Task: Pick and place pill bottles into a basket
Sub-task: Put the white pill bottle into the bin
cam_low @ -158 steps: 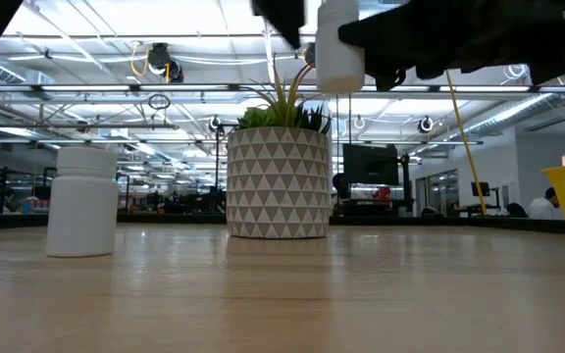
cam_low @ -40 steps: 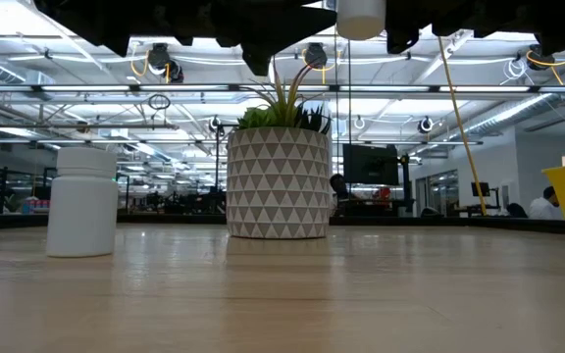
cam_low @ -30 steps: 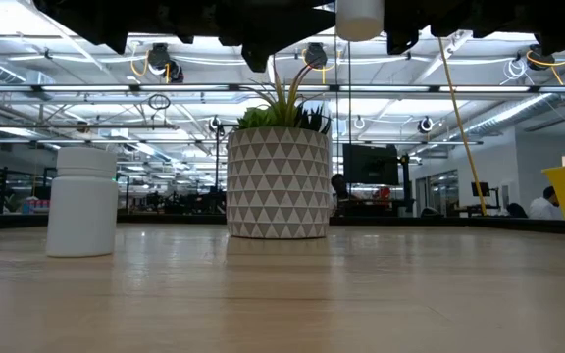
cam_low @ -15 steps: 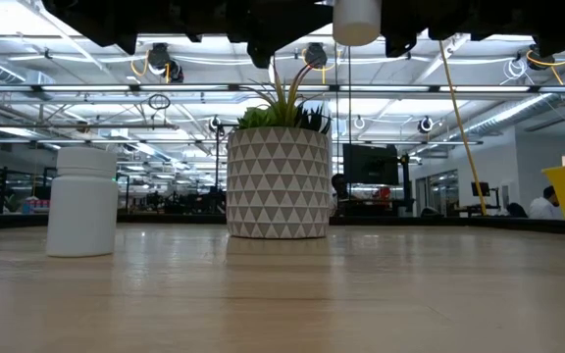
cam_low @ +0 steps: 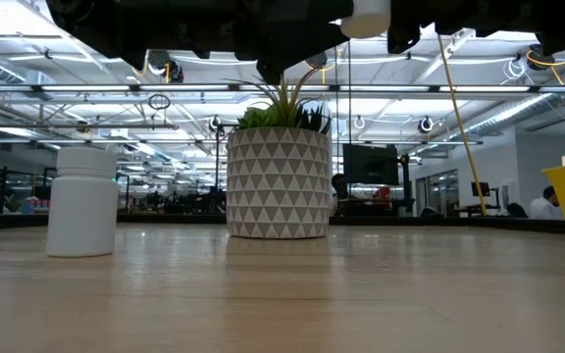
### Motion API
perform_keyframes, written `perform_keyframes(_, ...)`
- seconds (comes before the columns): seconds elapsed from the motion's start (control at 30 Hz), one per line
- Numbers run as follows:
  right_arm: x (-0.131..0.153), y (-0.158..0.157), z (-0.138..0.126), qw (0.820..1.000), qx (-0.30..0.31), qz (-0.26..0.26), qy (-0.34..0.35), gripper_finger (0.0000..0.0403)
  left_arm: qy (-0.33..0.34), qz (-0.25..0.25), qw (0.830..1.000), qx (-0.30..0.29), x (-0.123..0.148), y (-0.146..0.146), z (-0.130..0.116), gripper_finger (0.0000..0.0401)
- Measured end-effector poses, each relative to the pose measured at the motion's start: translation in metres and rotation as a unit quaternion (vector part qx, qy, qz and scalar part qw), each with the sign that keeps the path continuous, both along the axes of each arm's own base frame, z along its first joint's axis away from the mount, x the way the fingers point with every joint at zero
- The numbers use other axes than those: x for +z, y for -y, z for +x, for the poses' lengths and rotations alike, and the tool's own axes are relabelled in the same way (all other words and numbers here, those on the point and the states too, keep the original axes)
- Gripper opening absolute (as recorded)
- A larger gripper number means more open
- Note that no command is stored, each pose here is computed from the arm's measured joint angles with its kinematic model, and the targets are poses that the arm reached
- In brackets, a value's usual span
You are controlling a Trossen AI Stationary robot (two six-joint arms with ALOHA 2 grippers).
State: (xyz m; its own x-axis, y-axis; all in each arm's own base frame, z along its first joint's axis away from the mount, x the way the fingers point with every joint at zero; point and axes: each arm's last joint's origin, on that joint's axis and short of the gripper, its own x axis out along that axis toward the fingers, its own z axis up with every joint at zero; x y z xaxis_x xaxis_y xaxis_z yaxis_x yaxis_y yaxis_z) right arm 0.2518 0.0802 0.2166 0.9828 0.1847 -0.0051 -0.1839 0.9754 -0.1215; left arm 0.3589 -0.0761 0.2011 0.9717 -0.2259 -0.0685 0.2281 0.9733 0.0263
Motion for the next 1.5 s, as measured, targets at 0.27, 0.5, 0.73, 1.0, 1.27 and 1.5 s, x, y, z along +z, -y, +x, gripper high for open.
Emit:
perform_keyframes(0.27, 0.0021, -0.0004, 0.0001, 1.0, 0.005, 0.003, 0.007, 0.0162, 0.018, 0.003, 1.0, -0.024, 0.0033, -0.0025, 0.0009, 0.0175)
perform_keyframes(0.5, 0.0017, -0.0003, 0.0002, 1.0, 0.005, 0.003, 0.005, 0.0162, 0.02, 0.0, 0.999, -0.03, 0.0039, -0.0043, 0.0013, 0.0175)
perform_keyframes(0.73, 0.0015, -0.0002, 0.0003, 1.0, 0.003, 0.0, 0.005, 0.0162, 0.025, -0.001, 0.999, -0.032, 0.0052, -0.0042, 0.0014, 0.0192)
perform_keyframes(1.0, -0.0004, 0.0008, 0.0008, 1.0, -0.006, -0.005, -0.002, 0.0162, 0.036, -0.008, 0.999, -0.01, 0.0087, -0.0053, 0.0023, 0.023)
perform_keyframes(1.27, -0.0002, 0.0007, 0.0008, 1.0, -0.002, -0.004, -0.001, 0.0162, 0.022, -0.023, 0.999, -0.005, 0.0067, -0.007, 0.0026, 0.0235)
perform_keyframes(1.5, 0.0004, 0.0006, 0.0007, 1.0, 0.0, -0.003, 0.002, 0.0162, 0.012, -0.022, 1.0, -0.005, 0.0047, -0.0071, 0.0024, 0.0237)
